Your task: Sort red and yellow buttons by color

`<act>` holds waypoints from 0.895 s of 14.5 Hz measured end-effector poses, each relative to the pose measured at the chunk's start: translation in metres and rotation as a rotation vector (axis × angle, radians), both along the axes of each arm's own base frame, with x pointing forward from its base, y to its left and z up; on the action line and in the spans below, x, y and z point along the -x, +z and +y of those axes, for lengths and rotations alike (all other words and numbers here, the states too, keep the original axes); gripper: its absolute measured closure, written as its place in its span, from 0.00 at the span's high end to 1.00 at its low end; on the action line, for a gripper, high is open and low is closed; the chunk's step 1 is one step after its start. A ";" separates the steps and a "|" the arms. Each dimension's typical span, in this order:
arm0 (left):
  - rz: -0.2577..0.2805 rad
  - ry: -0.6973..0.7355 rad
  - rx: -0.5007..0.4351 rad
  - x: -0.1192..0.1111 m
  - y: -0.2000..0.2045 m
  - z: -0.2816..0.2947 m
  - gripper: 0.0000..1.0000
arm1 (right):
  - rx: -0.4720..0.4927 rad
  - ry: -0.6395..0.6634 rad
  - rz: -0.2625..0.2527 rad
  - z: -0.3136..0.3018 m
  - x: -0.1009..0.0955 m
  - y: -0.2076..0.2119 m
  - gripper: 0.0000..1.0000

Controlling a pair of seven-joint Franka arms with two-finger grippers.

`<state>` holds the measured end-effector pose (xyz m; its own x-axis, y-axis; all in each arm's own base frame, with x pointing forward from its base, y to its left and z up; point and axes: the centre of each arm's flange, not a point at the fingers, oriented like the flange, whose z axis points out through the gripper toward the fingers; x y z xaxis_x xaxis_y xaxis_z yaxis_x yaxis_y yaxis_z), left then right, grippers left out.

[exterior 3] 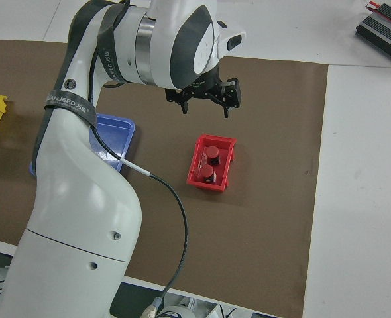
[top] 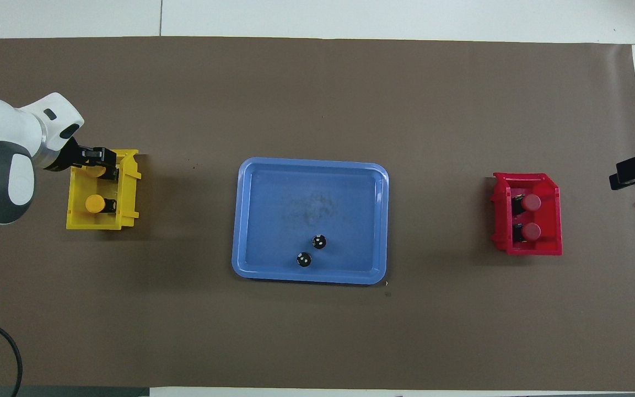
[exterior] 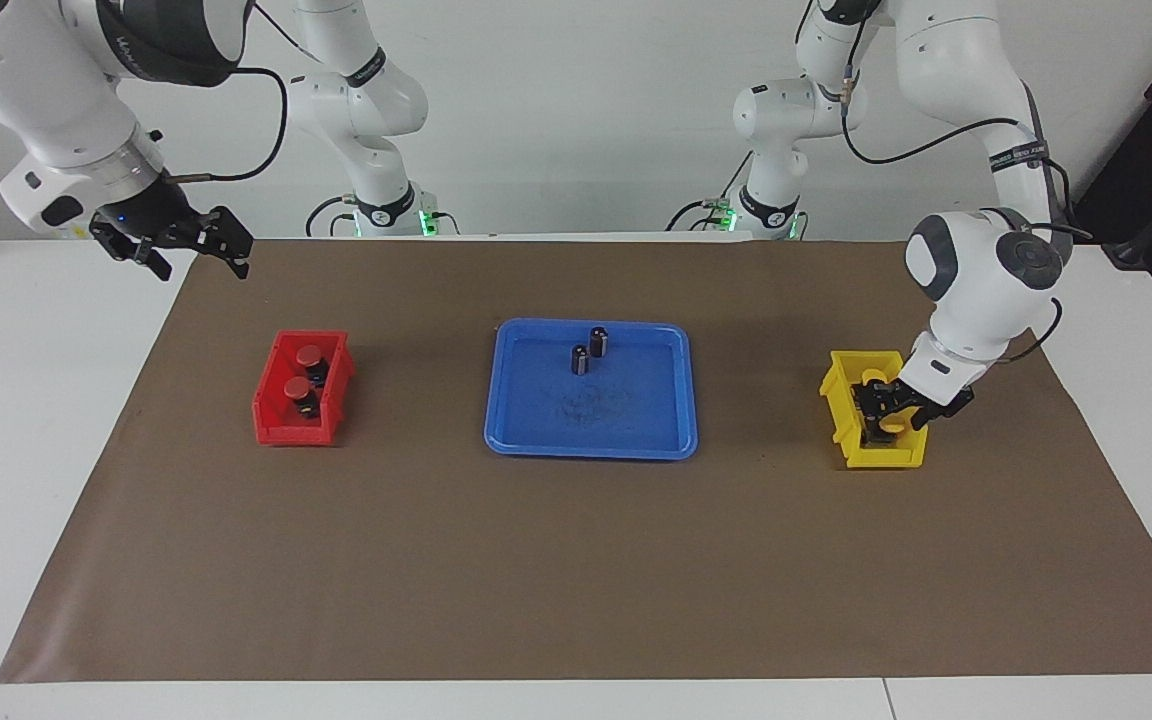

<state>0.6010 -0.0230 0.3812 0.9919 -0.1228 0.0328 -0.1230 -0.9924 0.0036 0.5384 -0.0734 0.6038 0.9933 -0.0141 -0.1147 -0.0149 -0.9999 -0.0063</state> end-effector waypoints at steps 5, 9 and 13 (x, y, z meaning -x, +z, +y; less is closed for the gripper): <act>0.047 -0.002 -0.007 -0.004 0.078 0.000 1.00 | 0.019 0.010 -0.001 0.003 -0.001 0.002 1.00; 0.008 -0.002 -0.014 0.015 0.146 0.000 1.00 | 0.019 0.014 -0.003 0.005 -0.001 0.003 1.00; -0.017 0.000 -0.020 0.038 0.205 -0.001 1.00 | 0.020 0.015 -0.005 0.006 -0.001 0.003 1.00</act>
